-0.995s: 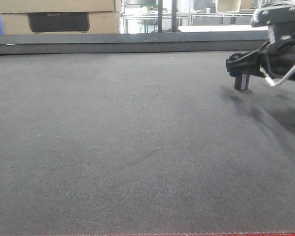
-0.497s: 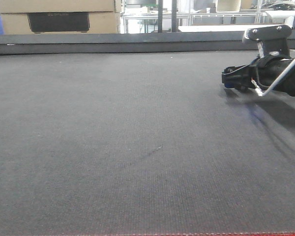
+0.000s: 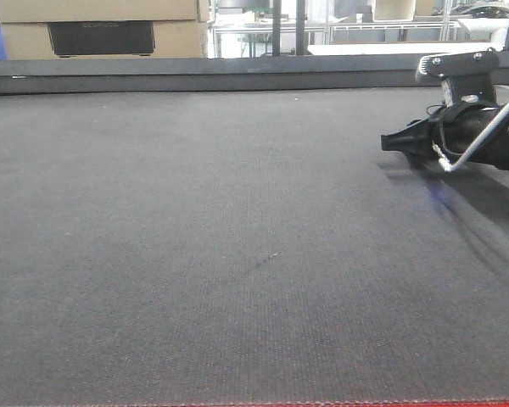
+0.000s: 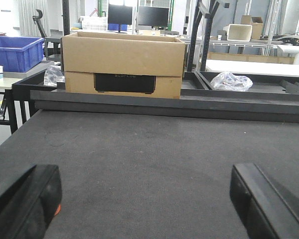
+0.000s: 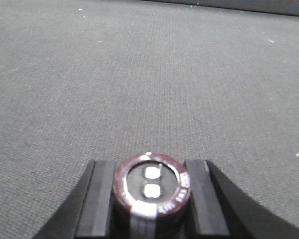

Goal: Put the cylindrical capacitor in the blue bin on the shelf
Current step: 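Close both grippers on the capacitor and orange cylinder and lift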

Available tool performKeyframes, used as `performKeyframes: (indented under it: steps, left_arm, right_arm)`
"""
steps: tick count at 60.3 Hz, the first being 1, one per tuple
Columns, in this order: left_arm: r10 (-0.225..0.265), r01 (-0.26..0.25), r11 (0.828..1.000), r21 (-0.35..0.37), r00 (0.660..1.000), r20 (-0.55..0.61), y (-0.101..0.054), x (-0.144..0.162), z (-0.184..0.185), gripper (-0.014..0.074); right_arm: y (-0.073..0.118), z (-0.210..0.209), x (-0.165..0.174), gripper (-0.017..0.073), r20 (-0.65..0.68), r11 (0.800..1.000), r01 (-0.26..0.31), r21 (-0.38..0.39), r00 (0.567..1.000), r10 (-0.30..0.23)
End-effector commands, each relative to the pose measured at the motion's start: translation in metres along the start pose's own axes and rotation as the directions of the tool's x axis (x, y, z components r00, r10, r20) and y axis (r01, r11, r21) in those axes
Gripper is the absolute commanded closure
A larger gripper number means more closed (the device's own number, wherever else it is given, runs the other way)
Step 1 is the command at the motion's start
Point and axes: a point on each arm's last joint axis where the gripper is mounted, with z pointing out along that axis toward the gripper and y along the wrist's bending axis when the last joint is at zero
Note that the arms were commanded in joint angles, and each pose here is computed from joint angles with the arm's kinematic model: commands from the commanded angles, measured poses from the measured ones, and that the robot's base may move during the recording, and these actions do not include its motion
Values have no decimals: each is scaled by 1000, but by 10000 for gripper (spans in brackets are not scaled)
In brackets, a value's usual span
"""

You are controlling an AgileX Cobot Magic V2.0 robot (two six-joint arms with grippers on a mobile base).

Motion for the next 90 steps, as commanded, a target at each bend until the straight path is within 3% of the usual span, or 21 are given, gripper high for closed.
performKeyframes:
  steps: [1,4,10,21,27,39,44,64,72,90]
  left_arm:
    - [45,-45,999,-13,999,3,1,1,1,4]
    - [77,-77,997,-29,997,-4,3,3,2,4]
    - [90,-92,994,-65,996,-28,6,12,7,4]
    - [60,-81,982,-174,991,-120,21,44,33,4]
    - [27,-48,972,-229,995,-96,31,57,51,4]
    - [15,-41,963,-265,995,-98,51,81,102,4]
    - [15,-41,963,-265,995,-98,57,91,124,4]
    - [-73,13,950,-313,981,-179,88,140,218,4]
    - [-86,12,948,-318,972,-220,98,160,251,4]
    - [-106,15,938,-345,963,-247,120,187,294,4]
  right_arm:
    - [-4,-5,-26,666,68,1000,-7,9,998,7]
    - [-5,-10,-41,676,91,1000,-11,8,996,11]
    - [-7,-23,-72,676,141,1000,-19,5,990,19]
    - [-12,-65,-143,676,212,999,-36,-16,977,39]
    - [-15,-93,-177,676,261,999,-43,-25,964,48]
    - [-21,-145,-225,676,326,998,-50,-45,943,62]
    - [-22,-160,-236,676,333,997,-50,-53,941,65]
    - [-27,-219,-267,676,355,996,-48,-79,932,73]
    - [-29,-236,-275,676,375,995,-47,-84,924,75]
    - [-32,-259,-286,676,428,995,-48,-85,900,80]
